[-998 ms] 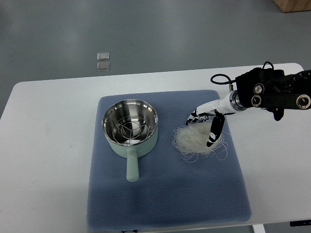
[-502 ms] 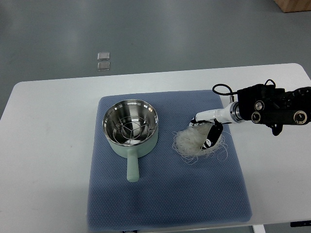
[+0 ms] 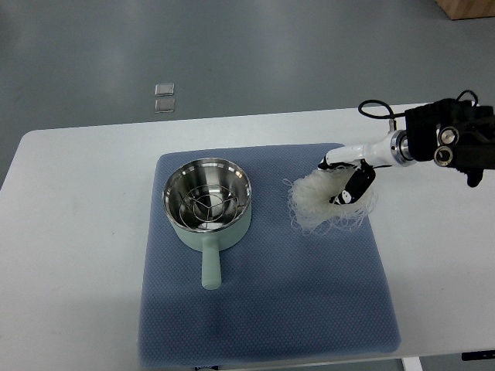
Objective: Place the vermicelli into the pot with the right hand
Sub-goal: 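Lift the vermicelli with the right hand and carry it toward the pot, then lower the vermicelli into the green saucepan and open the right hand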
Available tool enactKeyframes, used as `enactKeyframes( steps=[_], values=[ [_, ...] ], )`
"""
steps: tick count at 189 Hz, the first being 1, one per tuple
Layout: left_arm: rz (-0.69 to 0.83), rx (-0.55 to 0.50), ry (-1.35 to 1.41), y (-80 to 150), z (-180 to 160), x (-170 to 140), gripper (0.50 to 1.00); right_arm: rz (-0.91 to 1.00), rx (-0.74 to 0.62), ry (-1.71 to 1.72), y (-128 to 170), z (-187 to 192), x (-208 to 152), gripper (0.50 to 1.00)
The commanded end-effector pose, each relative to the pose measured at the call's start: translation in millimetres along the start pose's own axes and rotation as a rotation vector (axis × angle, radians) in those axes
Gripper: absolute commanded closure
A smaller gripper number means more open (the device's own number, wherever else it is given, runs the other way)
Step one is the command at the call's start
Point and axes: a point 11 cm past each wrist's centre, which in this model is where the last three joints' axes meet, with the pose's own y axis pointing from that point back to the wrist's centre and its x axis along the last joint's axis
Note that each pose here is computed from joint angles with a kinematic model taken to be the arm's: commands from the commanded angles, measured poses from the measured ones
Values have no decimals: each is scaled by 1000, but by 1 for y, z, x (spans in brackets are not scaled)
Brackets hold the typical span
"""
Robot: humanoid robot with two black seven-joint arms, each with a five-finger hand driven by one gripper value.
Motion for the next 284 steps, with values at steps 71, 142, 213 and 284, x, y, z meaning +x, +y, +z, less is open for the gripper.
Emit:
enactKeyframes(
  steps=[71, 142, 213, 284],
  values=[
    [-12, -1, -6, 0, 1, -4, 500, 173, 58, 160, 140, -68, 114, 1000],
    [-12, -1, -6, 0, 1, -4, 500, 123, 137, 257, 33, -155, 107, 1000],
    [-9, -2, -2, 0, 1, -3, 500, 30, 195, 258, -48, -206, 67, 1000],
    [-11, -2, -3, 0, 1, -3, 500, -4, 229, 175, -83, -202, 44, 1000]
  ],
)
